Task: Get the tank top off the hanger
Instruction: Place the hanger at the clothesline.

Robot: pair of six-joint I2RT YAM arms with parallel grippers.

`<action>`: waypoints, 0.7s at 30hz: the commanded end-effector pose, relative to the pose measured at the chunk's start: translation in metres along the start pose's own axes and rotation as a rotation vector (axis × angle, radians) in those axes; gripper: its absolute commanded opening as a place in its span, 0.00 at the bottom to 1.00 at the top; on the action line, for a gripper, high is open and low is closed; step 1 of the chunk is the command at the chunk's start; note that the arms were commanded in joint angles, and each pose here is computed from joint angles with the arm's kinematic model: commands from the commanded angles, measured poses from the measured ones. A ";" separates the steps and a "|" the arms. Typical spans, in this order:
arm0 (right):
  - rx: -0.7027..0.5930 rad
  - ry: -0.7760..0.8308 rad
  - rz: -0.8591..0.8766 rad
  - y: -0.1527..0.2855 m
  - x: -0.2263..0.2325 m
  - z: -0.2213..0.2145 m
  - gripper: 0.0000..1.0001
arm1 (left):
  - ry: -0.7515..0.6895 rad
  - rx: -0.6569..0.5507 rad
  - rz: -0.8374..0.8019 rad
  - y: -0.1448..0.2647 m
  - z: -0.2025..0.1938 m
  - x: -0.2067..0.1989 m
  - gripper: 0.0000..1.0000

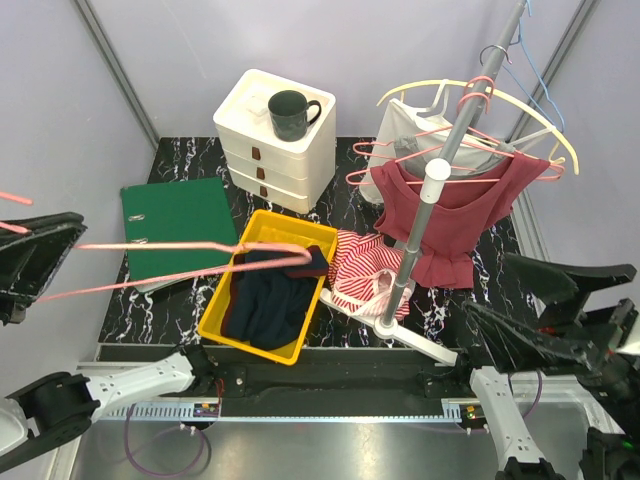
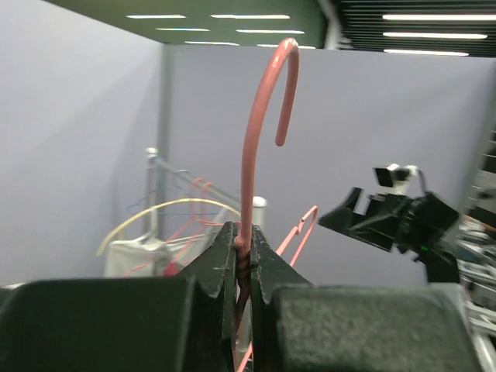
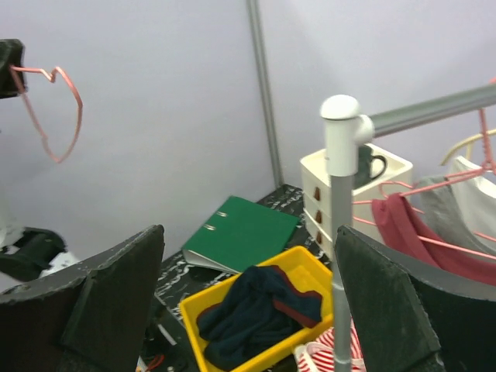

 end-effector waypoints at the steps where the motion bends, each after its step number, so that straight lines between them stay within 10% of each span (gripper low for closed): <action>1: 0.011 -0.075 0.087 0.003 0.021 0.010 0.99 | 0.127 0.043 -0.304 -0.045 -0.014 -0.022 0.00; 21: 0.204 -0.137 0.221 0.013 0.029 -0.018 0.93 | 0.333 0.161 -0.382 -0.118 -0.090 -0.017 0.00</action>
Point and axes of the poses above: each gripper's point midway between its finger pads, its own y axis back along the fingers, its own x axis along the line the jaws close on, z = x × y, the point moved 9 cm from there along y, back along the fingers, and after that the axes turned 9 degrees about -y, right-handed, at the moved point
